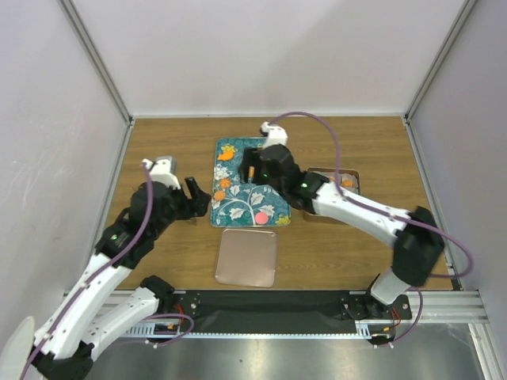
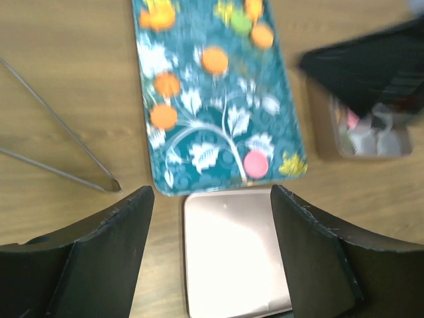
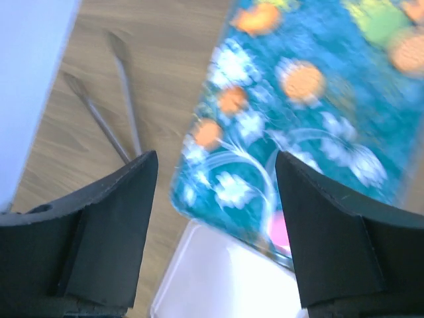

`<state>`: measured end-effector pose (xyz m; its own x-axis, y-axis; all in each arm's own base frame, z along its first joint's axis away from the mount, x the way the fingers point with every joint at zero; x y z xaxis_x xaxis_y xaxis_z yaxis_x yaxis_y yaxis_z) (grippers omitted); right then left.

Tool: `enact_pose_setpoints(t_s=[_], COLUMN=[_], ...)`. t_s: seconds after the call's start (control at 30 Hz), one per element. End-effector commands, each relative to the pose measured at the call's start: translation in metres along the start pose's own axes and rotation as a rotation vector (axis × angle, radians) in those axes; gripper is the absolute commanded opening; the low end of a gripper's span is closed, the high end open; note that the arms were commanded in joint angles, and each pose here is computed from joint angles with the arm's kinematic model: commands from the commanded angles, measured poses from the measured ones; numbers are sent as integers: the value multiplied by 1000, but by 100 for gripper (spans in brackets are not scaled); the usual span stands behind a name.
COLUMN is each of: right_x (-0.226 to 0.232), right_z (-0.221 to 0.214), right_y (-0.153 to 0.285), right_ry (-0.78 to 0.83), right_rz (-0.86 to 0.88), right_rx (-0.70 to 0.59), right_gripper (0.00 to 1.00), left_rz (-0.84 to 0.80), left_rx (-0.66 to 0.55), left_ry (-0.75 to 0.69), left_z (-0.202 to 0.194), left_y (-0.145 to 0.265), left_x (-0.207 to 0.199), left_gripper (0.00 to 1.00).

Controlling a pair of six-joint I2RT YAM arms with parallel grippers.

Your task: Pack the cookies

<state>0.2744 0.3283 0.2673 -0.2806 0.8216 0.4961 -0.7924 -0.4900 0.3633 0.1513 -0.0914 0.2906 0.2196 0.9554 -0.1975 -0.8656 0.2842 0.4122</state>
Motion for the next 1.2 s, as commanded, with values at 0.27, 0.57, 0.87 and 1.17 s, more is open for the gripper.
enact_pose_setpoints(t_s=[0.27, 0.57, 0.87, 1.17], right_x=[-79, -95, -98, -101], right_z=[-60, -124, -134, -135], right_y=[113, 123, 114, 114], right_ry=[-13, 10, 47, 52], right_rz=[-230, -294, -294, -287], right_rx=[170, 344, 371, 382], right_gripper=[69, 66, 67, 68], left_rz=[-111, -79, -41, 43], left_rx=[143, 297, 436, 484], left_ry=[138, 182, 152, 106], left_z=[-55, -112, -149, -164], left_y=[-56, -80, -85, -87], left_x=[-15, -12, -13, -5], left_gripper=[75, 73, 64, 60])
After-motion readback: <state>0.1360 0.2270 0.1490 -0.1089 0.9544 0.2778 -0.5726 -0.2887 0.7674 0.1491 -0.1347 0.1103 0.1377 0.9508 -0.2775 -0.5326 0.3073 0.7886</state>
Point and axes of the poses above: each gripper's point midway between its finger pads, its own y axis back along the fingers, its own x axis along the line the jaws close on, z = x × y, the point moved 9 cm from there along y, back along the fingers, and after that the axes turned 9 degrees about -y, right-handed, at the moved point
